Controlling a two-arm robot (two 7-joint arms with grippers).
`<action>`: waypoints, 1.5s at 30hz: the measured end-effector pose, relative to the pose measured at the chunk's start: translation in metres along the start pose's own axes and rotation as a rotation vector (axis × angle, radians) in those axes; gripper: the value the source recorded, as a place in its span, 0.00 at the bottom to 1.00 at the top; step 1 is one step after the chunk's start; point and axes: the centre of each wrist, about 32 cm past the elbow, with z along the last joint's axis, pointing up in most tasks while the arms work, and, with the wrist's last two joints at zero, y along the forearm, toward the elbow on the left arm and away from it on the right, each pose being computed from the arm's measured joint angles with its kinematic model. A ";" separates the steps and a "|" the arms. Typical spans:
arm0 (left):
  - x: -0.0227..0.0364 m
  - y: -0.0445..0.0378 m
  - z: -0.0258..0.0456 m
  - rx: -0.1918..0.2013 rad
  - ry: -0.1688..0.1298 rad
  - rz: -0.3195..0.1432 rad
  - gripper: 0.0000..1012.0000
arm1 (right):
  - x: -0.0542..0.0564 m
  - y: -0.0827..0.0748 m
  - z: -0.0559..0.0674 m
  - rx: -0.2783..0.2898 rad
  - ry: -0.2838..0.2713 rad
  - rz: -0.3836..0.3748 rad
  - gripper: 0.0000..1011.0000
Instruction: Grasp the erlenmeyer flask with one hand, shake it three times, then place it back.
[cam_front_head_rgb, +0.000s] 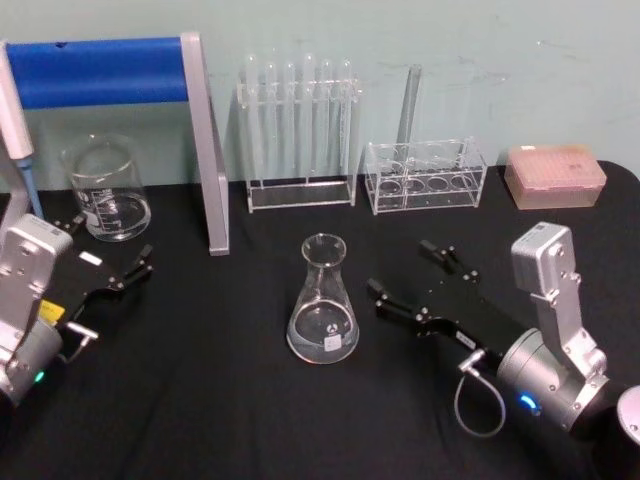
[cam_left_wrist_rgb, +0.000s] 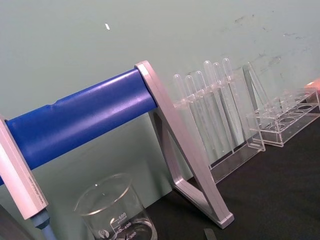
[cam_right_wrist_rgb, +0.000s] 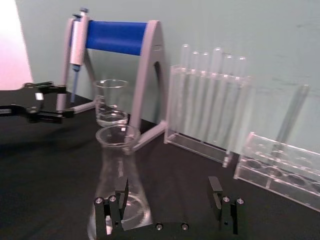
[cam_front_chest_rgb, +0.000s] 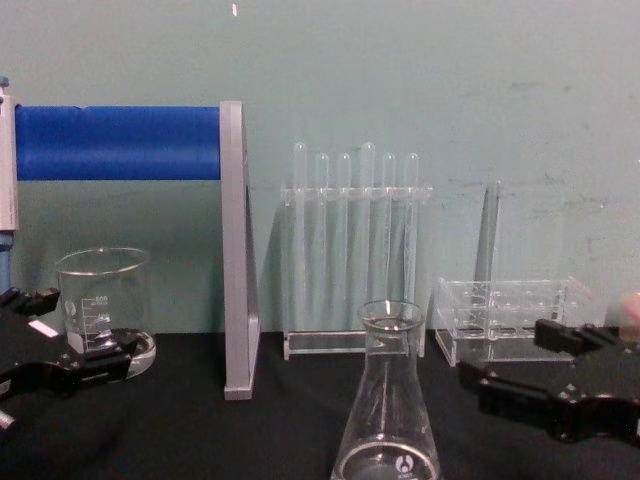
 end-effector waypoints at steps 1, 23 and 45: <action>0.0000 0.0000 0.0000 0.000 0.000 0.000 0.99 | -0.001 0.000 0.000 0.000 0.002 0.007 0.99; 0.0000 0.0000 0.0000 0.000 0.000 0.000 0.99 | -0.012 0.027 0.002 0.011 -0.002 0.150 0.99; 0.0000 0.0000 0.0000 0.000 0.000 0.000 0.99 | -0.010 0.064 -0.001 0.013 0.014 0.159 0.99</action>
